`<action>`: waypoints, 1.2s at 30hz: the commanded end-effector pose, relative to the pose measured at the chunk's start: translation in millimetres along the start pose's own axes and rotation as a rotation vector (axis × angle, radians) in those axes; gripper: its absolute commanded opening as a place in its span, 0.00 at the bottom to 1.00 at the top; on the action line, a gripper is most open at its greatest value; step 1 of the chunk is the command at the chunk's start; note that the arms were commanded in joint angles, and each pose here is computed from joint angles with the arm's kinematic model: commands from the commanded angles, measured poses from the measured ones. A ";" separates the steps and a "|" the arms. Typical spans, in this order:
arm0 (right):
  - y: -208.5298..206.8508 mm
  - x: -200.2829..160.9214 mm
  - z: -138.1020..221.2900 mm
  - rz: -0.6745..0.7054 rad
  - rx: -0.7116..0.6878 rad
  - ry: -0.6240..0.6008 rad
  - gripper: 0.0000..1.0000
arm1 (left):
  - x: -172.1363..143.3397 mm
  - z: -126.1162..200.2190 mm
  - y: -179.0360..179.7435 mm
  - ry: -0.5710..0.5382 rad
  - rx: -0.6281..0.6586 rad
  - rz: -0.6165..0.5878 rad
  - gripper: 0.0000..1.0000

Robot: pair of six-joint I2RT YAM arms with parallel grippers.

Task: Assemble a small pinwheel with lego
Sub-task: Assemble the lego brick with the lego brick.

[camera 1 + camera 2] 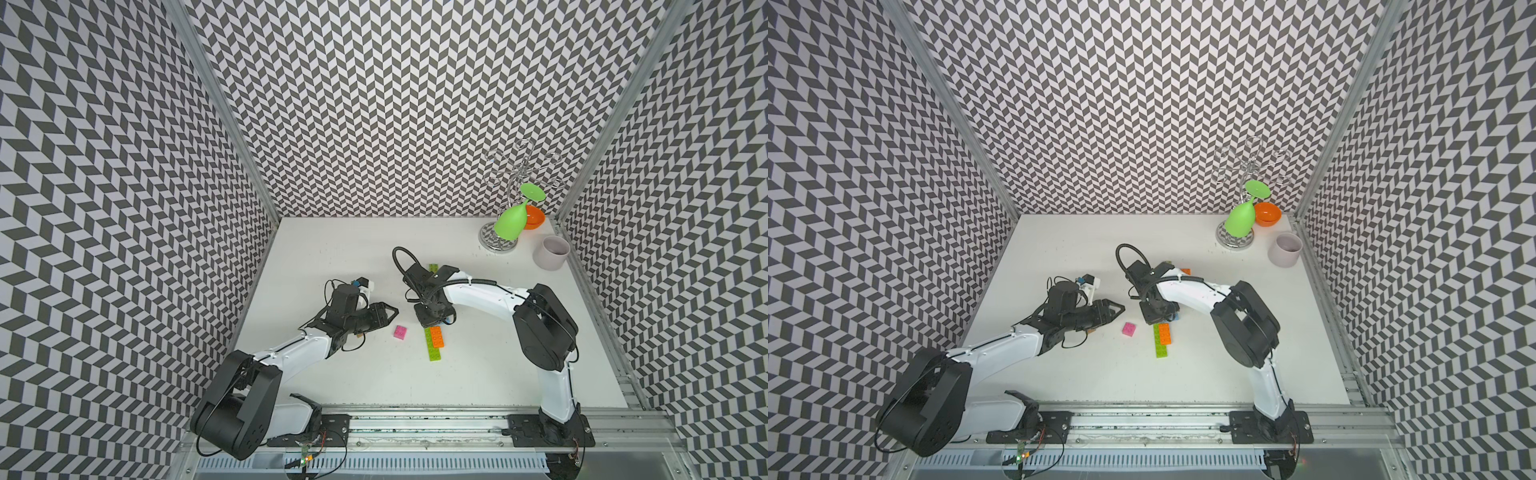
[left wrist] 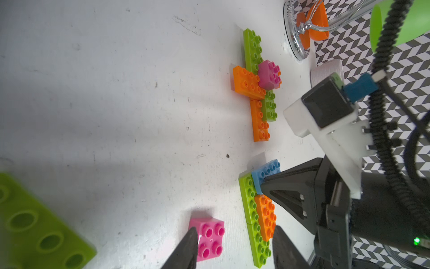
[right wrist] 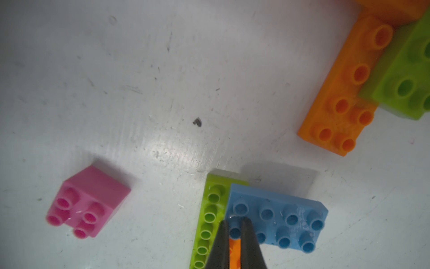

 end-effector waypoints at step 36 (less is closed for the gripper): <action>6.8 -43.4 -62.8 -0.022 0.056 0.165 0.06 | 14.1 9.2 -0.2 -0.048 -0.003 -0.014 0.52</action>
Point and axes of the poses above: each gripper's point midway between its finger pads, its own z axis back along the fingers, its own y axis along the line the jaws close on, x = y × z, the point moved 2 cm from there along z, back along the fingers, and after that the axes turned 15 degrees about z, right-handed, at the moved point
